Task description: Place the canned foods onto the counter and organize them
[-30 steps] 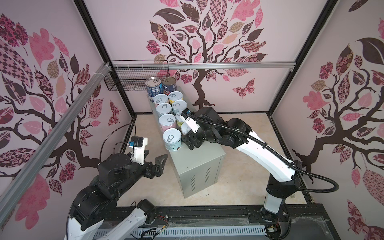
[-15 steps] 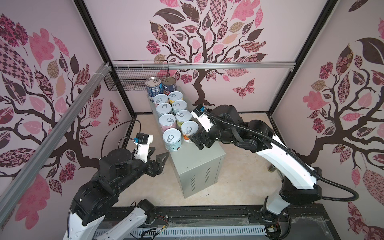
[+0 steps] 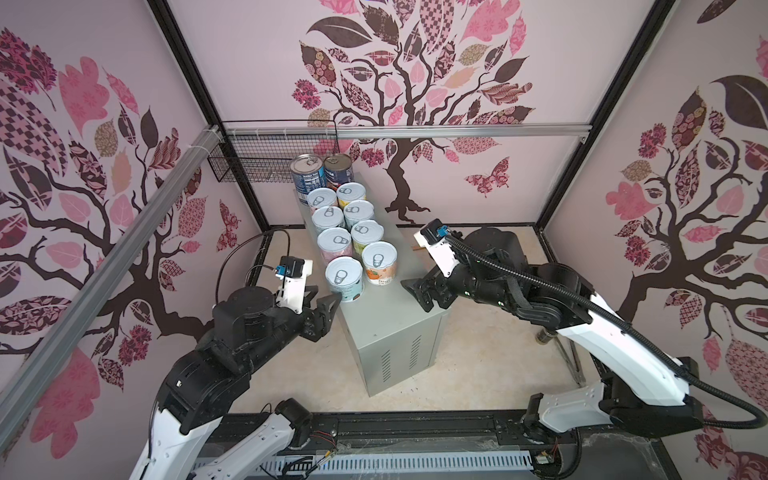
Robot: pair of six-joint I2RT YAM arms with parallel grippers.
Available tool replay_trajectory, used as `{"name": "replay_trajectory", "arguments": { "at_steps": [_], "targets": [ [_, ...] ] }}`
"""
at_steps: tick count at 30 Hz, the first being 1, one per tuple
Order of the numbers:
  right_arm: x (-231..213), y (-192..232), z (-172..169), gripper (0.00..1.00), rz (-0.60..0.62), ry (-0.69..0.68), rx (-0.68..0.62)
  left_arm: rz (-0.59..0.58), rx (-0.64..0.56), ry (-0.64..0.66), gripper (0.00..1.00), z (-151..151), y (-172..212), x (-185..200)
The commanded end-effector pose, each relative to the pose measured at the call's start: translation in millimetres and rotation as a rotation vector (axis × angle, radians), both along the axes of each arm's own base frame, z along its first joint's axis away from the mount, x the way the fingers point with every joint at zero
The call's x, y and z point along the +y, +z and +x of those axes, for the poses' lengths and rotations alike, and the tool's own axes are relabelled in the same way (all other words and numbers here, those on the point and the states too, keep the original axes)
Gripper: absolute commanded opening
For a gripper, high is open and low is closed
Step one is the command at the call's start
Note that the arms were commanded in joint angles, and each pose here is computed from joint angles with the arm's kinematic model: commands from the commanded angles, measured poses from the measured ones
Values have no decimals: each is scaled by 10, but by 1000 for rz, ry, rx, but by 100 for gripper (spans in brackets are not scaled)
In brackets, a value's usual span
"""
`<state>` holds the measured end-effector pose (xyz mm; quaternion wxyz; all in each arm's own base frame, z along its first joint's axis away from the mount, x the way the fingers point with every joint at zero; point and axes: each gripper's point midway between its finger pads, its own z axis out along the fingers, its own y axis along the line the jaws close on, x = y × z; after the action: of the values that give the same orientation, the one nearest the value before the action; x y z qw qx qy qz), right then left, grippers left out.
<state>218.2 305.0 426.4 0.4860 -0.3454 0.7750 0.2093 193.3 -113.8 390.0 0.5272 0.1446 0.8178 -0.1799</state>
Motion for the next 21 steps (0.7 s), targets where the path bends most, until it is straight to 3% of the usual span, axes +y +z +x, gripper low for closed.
{"name": "replay_trajectory", "arguments": {
  "at_steps": [1,10,14,21],
  "targets": [
    [-128,175,-36,96,61,-23,-41,-11,-18,25,59,100,12,-20],
    [-185,3,20,84,9,-51,-63,-13,-12,56,55,243,-10,-63],
    [-203,26,2,72,70,-56,-54,-11,-13,84,55,282,-13,-37],
    [-166,24,-35,69,73,-28,-43,-43,-26,88,55,193,109,20]
  ]
}}
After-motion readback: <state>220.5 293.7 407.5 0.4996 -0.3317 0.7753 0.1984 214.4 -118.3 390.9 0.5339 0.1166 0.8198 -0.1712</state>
